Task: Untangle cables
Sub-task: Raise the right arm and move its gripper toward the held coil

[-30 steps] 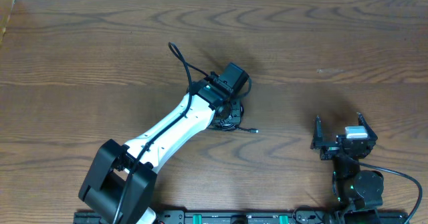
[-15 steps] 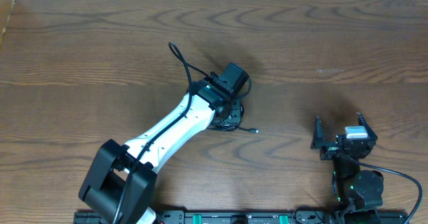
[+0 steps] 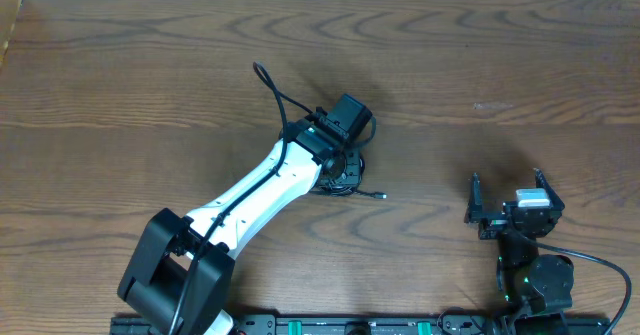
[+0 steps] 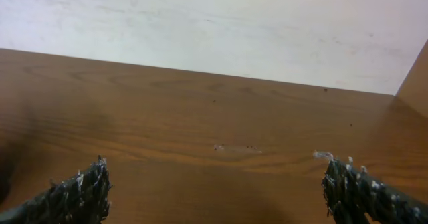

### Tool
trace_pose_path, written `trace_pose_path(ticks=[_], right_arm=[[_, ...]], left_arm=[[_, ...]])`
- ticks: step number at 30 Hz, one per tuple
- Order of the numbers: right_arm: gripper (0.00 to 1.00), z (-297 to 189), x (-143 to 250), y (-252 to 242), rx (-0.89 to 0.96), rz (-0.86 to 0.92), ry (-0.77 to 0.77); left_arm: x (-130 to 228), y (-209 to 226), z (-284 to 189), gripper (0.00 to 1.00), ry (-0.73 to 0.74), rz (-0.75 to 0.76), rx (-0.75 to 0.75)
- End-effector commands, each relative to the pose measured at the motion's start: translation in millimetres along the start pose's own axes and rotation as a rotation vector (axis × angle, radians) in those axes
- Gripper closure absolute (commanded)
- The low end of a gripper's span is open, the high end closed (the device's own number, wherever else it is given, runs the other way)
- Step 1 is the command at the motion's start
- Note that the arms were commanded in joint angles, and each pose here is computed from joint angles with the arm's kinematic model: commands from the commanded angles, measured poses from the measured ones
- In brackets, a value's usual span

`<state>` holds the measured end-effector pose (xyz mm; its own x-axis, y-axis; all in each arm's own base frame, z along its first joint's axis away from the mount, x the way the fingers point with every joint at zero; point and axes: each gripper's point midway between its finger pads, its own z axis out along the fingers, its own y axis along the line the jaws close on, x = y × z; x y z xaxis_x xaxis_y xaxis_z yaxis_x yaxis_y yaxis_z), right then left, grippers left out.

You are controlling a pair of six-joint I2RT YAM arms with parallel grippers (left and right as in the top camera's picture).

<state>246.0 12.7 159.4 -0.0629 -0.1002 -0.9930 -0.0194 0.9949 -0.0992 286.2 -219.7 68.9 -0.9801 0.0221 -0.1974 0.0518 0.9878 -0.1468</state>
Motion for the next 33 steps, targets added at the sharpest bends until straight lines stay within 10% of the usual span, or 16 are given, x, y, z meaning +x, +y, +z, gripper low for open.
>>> trace_pose_path(ticks=[1,6,33], right_arm=[[0.01,-0.2,0.6,-0.3,0.001,0.001,0.001],[0.01,-0.2,0.7,-0.4,0.001,0.001,0.001],[0.01,-2.2,-1.5,26.0,-0.153,0.021,-0.01]], left_arm=[[-6.3,14.9,0.4,0.51,-0.025,0.001,-0.053],[-17.2,33.8,-2.7,0.92,-0.021,-0.069,-0.047],[0.1,48.9,34.3,0.92,0.038,-0.154,0.025]])
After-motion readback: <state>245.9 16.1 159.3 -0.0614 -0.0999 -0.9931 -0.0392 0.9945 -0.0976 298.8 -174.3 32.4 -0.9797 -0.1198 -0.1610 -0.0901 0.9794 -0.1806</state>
